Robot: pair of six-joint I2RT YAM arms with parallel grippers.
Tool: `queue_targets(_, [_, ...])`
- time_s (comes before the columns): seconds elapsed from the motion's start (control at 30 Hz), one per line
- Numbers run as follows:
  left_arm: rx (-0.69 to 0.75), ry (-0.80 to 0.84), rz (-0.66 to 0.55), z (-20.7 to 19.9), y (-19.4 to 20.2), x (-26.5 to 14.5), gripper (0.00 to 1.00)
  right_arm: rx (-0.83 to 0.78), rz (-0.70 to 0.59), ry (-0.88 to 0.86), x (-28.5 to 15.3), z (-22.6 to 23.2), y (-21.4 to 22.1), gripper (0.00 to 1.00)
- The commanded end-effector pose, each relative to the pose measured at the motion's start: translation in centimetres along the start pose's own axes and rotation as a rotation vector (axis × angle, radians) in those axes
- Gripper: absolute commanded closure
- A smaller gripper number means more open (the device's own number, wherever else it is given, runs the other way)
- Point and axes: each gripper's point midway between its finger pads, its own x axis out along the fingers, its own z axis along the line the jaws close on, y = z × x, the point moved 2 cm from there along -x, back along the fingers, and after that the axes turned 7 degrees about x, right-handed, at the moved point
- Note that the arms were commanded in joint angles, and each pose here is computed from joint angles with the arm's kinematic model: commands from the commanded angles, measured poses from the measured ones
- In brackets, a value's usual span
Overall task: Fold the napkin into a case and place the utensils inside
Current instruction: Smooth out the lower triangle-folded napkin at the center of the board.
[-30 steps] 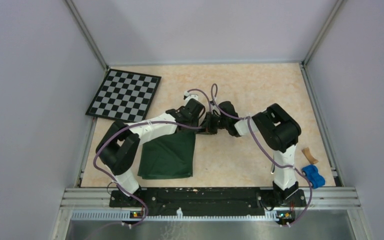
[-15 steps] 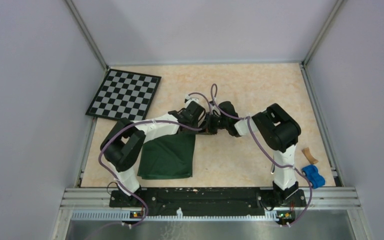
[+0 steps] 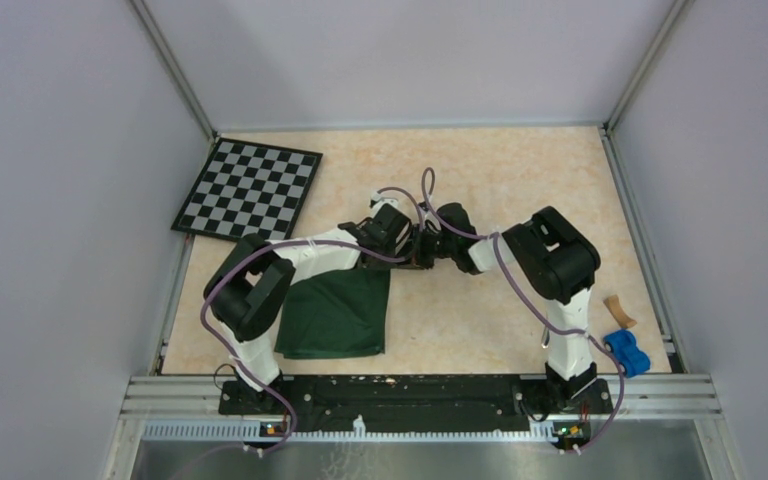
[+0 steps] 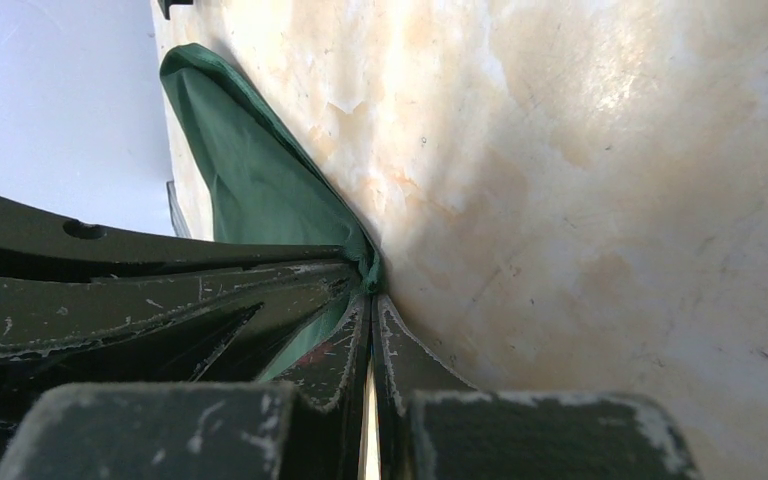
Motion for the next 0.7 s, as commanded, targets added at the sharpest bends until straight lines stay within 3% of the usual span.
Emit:
queue_targets(0.0, [-0.032,0.051,-0.087,-0.7,-2.1,-1.8,0.98,-0.025,-0.024,-0.023,0.6,0.3,-1.2,1.0])
queue_targets(0.43, [-0.016,0.069,-0.071,-1.6,-1.9,-1.9,0.99,-0.027,-0.031,-0.029,0.6,0.7,-1.6,1.0])
queue_targets(0.53, [-0.011,0.053,-0.062,-1.3,-1.7,-1.9,0.88,-0.019,-0.03,-0.014,0.4,0.6,-1.4,1.0])
queue_targets(0.67, [-0.011,0.065,-0.097,-1.0,-2.9,-4.0,0.71,-0.015,-0.047,0.034,-1.0,0.4,-1.4,0.83])
